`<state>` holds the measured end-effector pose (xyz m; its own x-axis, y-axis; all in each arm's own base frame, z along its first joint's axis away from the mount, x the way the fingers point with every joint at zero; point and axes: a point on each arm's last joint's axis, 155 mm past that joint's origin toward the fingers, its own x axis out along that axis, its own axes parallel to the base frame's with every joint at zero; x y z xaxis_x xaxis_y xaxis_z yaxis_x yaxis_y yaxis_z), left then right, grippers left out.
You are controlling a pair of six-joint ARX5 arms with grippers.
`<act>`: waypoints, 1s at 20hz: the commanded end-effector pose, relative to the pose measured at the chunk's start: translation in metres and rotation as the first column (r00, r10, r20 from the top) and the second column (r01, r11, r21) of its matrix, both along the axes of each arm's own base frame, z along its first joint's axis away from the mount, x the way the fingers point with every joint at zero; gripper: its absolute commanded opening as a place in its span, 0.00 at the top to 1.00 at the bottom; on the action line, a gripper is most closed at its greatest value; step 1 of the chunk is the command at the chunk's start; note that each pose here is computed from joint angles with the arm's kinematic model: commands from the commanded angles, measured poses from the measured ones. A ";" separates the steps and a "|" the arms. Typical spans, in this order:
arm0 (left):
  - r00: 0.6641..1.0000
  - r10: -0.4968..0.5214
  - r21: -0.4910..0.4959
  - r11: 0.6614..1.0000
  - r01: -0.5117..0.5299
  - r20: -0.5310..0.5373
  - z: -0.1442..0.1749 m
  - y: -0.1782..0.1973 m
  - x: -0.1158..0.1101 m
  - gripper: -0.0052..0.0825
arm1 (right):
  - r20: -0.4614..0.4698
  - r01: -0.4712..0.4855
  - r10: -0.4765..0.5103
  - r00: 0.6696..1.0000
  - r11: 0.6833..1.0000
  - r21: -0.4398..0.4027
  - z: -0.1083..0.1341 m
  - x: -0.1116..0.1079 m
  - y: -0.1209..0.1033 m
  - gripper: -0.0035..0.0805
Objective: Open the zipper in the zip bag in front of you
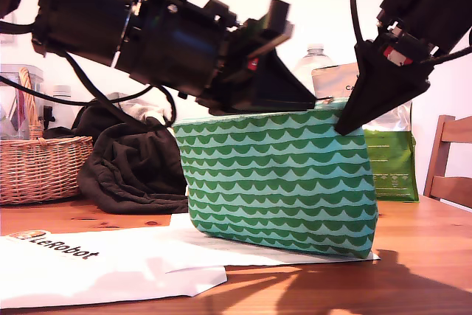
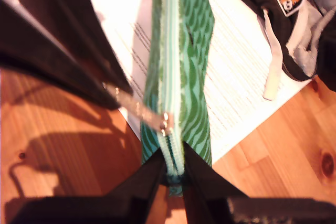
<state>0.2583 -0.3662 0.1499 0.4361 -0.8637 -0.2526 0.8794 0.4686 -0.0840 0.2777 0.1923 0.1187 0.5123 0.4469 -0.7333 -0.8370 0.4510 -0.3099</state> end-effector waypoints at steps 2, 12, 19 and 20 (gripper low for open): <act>0.999 0.045 -0.023 0.999 -0.045 0.014 0.016 0.013 0.012 0.97 | -0.001 0.023 -0.023 1.000 0.999 -0.030 -0.004 0.002 -0.008 0.97; 0.989 0.138 0.048 0.990 -0.136 -0.044 -0.006 0.046 0.041 0.97 | 0.000 0.040 -0.040 0.999 0.998 -0.052 -0.006 0.003 -0.013 0.97; 0.964 0.255 0.096 0.964 -0.247 -0.077 -0.020 0.087 0.073 0.97 | -0.001 0.040 -0.041 0.999 0.998 -0.052 -0.006 0.003 -0.014 0.97; 0.959 0.273 0.098 0.959 -0.265 -0.078 -0.020 0.093 0.078 0.97 | -0.001 0.040 -0.040 0.999 0.998 -0.052 -0.006 0.003 -0.013 0.97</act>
